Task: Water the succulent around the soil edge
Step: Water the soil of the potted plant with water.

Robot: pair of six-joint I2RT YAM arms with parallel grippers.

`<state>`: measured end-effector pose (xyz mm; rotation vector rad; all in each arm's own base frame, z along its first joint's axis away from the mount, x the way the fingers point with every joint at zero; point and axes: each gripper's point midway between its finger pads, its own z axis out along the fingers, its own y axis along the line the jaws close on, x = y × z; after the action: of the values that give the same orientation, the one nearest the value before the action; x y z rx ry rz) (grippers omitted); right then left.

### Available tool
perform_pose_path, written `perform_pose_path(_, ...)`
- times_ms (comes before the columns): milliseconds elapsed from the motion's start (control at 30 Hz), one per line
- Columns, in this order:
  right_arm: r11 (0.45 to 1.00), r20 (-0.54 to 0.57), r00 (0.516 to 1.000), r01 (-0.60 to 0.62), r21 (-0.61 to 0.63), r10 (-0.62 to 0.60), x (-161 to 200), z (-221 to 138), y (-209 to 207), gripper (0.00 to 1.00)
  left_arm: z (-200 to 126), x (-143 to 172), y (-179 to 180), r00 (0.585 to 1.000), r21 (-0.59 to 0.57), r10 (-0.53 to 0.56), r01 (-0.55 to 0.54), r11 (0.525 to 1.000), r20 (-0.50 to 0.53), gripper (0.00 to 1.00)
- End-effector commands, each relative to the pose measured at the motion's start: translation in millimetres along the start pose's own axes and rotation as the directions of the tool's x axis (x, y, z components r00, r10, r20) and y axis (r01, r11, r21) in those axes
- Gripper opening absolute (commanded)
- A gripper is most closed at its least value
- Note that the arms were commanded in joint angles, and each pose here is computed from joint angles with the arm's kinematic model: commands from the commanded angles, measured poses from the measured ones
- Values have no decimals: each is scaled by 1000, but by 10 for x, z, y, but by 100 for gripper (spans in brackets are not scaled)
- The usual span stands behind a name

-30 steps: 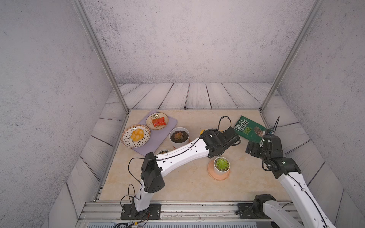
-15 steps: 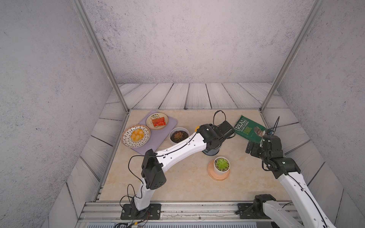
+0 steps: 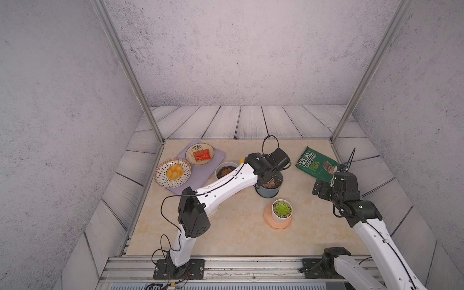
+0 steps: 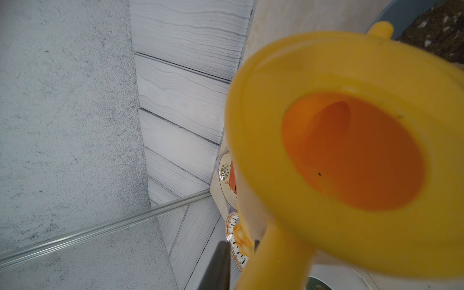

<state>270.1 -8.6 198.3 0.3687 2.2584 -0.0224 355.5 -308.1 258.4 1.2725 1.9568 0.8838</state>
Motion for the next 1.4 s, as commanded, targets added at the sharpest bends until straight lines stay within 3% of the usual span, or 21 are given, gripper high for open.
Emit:
perform_pose_path(0, 1000, 18, 1000, 1, 2, -1, -13, -13, -7, 99, -155, 88, 228, 996, -31, -81, 82, 996, 22, 0)
perform_pose_path(300, 1000, 17, 1000, 2, 0, -2, -8, -14, -4, 99, -192, 235, 284, 991, -22, -134, 134, 991, 20, 0)
perform_pose_path(1367, 1000, 18, 1000, 1, 6, -1, -8, -7, -15, 99, -223, 629, 143, 986, -5, -165, 165, 986, -34, 0)
